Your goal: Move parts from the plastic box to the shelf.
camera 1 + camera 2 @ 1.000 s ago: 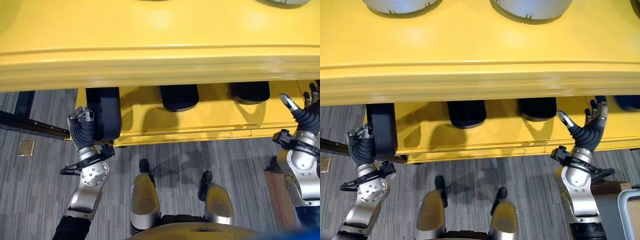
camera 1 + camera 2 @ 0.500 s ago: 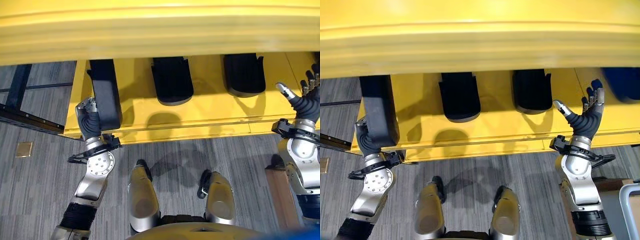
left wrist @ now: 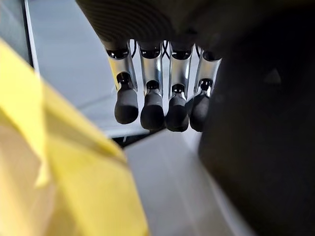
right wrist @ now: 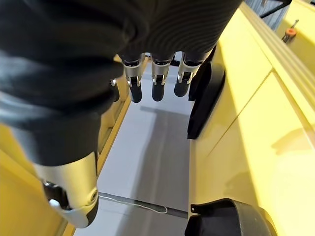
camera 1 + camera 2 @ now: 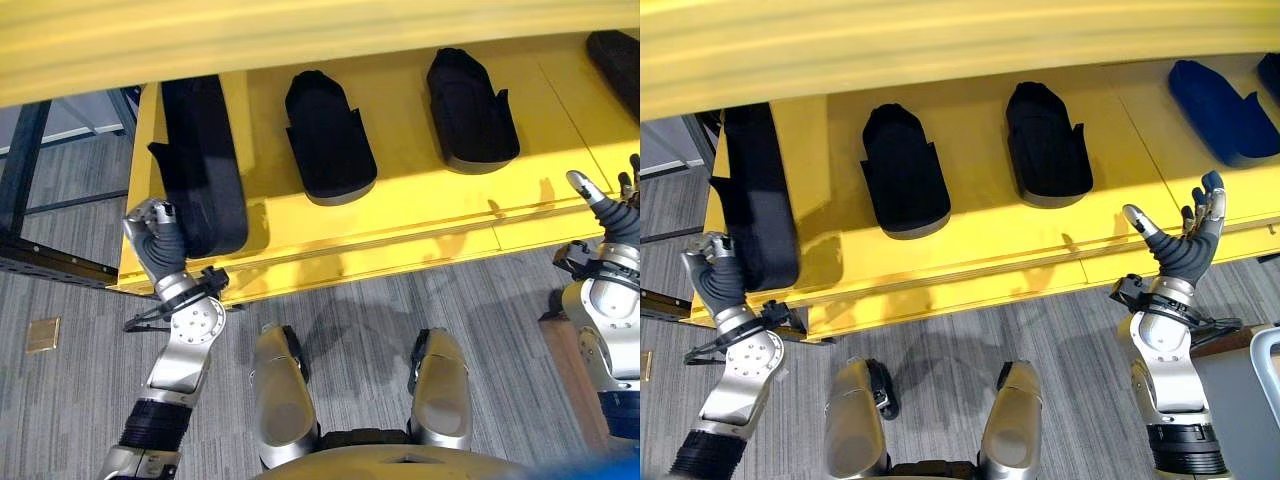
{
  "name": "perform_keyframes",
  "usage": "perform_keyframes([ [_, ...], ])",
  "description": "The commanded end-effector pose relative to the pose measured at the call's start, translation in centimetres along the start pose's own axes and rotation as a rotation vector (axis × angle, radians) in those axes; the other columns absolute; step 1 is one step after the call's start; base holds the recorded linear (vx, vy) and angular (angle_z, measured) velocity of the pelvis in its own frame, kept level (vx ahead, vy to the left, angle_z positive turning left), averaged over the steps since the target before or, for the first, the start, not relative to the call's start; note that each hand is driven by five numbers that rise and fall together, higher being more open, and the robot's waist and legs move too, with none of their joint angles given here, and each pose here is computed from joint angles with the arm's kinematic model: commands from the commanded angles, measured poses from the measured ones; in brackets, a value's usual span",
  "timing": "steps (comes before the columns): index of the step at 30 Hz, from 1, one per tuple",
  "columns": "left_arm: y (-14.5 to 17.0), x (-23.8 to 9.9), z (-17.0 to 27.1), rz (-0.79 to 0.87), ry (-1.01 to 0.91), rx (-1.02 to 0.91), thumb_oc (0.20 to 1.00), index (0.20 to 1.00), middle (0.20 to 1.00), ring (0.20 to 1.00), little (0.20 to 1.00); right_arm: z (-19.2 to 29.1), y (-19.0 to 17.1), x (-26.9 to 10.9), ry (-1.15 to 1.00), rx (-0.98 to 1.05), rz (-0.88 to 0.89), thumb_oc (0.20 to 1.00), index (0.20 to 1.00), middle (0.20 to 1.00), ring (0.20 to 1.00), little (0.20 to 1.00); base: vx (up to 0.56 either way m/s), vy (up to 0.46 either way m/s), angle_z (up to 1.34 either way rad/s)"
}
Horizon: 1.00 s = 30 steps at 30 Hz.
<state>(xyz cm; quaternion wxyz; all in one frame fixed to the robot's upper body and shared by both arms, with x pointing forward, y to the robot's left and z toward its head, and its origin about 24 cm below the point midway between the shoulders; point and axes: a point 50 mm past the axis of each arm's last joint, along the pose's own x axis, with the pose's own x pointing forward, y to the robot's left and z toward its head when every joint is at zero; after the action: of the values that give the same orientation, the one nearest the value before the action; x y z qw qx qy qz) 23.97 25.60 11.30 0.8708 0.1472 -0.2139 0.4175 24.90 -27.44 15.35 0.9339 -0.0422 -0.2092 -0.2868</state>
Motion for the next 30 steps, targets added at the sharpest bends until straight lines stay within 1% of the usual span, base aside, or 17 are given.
perform_keyframes([
  [1,0.8,1.7,1.6,0.105,-0.151,0.047,0.200,0.200,0.200,0.200,0.200,0.7,-0.6,0.5,-0.065,-0.015,-0.005,1.000,1.000,1.000,1.000,1.000,0.07,0.079,0.00],
  [3,1.5,2.8,0.9,0.181,-0.125,0.109,0.200,0.200,0.200,0.200,0.200,0.6,-0.7,0.5,-0.055,-0.044,0.019,1.000,1.000,1.000,1.000,1.000,0.10,0.097,0.01],
  [8,3.4,5.6,-1.1,0.280,-0.017,0.240,0.200,0.200,0.200,0.200,0.200,0.6,-0.7,1.0,-0.037,-0.087,0.076,1.000,1.000,1.000,1.000,1.000,0.10,0.097,-0.05],
  [11,4.4,7.5,-1.7,0.299,0.018,0.332,0.200,0.200,0.200,0.200,0.200,1.0,-0.5,1.5,-0.037,-0.119,0.115,1.000,1.000,1.000,1.000,1.000,0.06,0.107,-0.18],
  [15,4.7,8.2,-2.3,0.285,0.059,0.361,0.200,0.200,0.200,0.200,0.200,1.2,-0.4,1.9,-0.038,-0.142,0.137,1.000,1.000,1.000,1.000,1.000,-0.01,0.075,-0.10],
  [21,4.4,8.4,-2.5,0.304,0.103,0.296,0.200,0.200,0.200,0.200,0.200,1.5,-0.1,2.1,-0.054,-0.147,0.152,1.000,1.000,1.000,1.000,1.000,-0.05,0.041,-0.12],
  [22,4.2,8.4,-2.1,0.325,0.089,0.240,0.200,0.200,0.200,0.200,0.200,1.5,0.1,2.0,-0.057,-0.143,0.159,1.000,1.000,1.000,1.000,1.000,-0.06,0.019,-0.05],
  [23,4.1,8.4,-2.0,0.324,0.082,0.230,0.200,0.200,0.200,0.200,0.200,1.4,0.2,2.0,-0.058,-0.141,0.160,1.000,1.000,1.000,1.000,1.000,-0.07,0.009,-0.03],
  [26,3.2,8.4,-1.0,0.278,0.034,0.155,0.200,0.200,0.200,0.200,0.200,1.4,0.7,1.8,-0.058,-0.124,0.169,1.000,1.000,1.000,1.000,1.000,-0.05,-0.011,0.00],
  [27,2.8,8.3,-0.7,0.251,0.025,0.130,0.385,0.385,0.385,0.385,0.385,1.4,0.8,1.8,-0.059,-0.119,0.174,1.000,1.000,1.000,1.000,1.000,-0.07,-0.031,-0.01],
  [28,2.3,8.2,-0.2,0.218,0.011,0.110,0.740,0.740,0.740,0.740,0.740,1.4,1.0,1.7,-0.062,-0.109,0.185,1.000,1.000,1.000,1.000,1.000,-0.07,-0.045,-0.01],
  [29,1.9,8.0,0.1,0.188,0.006,0.088,1.000,1.000,1.000,1.000,1.000,1.4,1.1,1.5,-0.061,-0.105,0.191,1.000,1.000,1.000,1.000,1.000,-0.07,-0.046,0.00],
  [30,1.7,8.0,0.2,0.177,0.007,0.079,1.000,1.000,1.000,1.000,1.000,1.4,1.1,1.5,-0.062,-0.103,0.192,1.000,1.000,1.000,1.000,1.000,-0.06,-0.041,0.01],
])
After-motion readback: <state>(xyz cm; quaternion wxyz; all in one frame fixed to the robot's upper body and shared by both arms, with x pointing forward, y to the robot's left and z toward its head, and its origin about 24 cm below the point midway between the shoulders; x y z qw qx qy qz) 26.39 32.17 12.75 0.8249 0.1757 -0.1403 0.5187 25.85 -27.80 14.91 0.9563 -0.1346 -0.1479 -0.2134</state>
